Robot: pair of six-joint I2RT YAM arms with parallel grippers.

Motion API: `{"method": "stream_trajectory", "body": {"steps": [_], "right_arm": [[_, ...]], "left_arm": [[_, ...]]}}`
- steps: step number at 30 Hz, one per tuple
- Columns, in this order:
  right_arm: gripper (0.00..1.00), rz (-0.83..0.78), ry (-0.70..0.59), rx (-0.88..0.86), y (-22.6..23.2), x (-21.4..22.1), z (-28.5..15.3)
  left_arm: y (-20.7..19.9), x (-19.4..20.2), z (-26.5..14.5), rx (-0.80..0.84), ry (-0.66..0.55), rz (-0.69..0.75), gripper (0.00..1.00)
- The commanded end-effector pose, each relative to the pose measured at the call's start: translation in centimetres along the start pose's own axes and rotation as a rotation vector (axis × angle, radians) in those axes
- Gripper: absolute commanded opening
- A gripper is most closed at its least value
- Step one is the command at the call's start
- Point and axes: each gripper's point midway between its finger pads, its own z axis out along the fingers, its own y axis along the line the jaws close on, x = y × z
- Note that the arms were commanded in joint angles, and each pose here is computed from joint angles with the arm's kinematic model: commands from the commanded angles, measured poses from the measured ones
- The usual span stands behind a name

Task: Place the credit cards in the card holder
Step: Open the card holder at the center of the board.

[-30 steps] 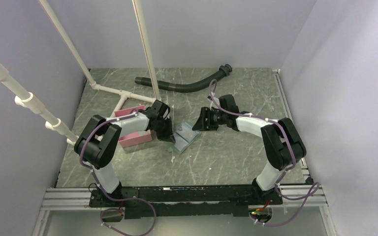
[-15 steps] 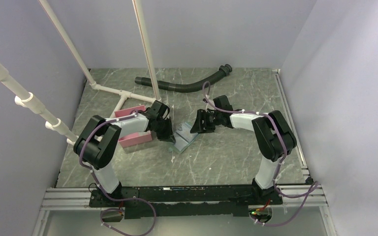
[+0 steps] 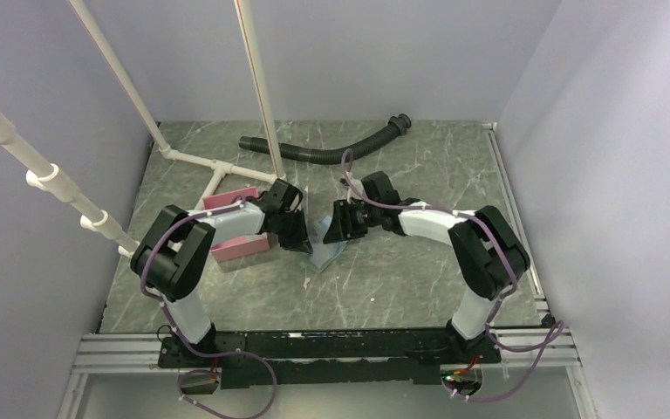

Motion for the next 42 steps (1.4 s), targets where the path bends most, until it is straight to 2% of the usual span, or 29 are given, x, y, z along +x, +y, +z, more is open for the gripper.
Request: {"method": "stream_trajectory", "body": {"steps": [1,4,8,15,17,19,22,26,29,35,38,42], "right_arm": [[0.52,-0.182,-0.058,-0.001,2.9,-1.0,0.0],[0.57,-0.255,-0.036,0.024,3.3,-0.3,0.9],[0.59,-0.276,0.020,-0.017,3.8,1.3,2.0],[0.62,-0.155,0.078,-0.156,4.5,3.9,3.5],[0.61,-0.134,0.054,-0.111,3.7,3.5,2.6],[0.60,-0.080,-0.025,-0.081,2.7,1.8,0.4],[0.51,-0.061,-0.065,-0.056,2.4,0.4,-1.8],[0.38,-0.081,-0.057,-0.015,1.8,-0.3,-1.8],[0.34,-0.079,-0.062,0.027,1.0,-1.1,-1.3],[0.28,-0.007,-0.086,0.172,-2.9,-1.6,0.2],[0.28,0.035,-0.096,0.229,-4.0,-0.7,-0.2],[0.28,0.077,-0.124,0.220,-3.6,1.6,-0.5]], "left_arm": [[-0.8,-0.4,-1.4,-0.005,-0.045,0.020,0.16],[-2.1,-0.5,-3.9,0.033,-0.084,0.023,0.29],[-2.3,0.9,-7.1,0.048,-0.101,0.010,0.37],[-1.4,2.5,-12.3,0.009,-0.154,0.025,0.38],[-1.9,2.0,-12.6,0.020,-0.169,0.041,0.36],[-2.5,1.4,-12.1,0.033,-0.160,0.056,0.30],[-3.6,0.0,-10.2,0.057,-0.131,0.072,0.22],[-5.5,-2.0,-7.6,0.118,-0.122,0.091,0.15],[-5.4,-2.6,-5.4,0.099,-0.091,0.095,0.12],[-1.2,-1.3,-1.1,-0.044,-0.020,0.099,0.00],[1.6,-0.2,0.2,-0.143,0.028,0.120,0.00],[4.4,0.4,1.0,-0.252,0.065,0.132,0.00]]}}
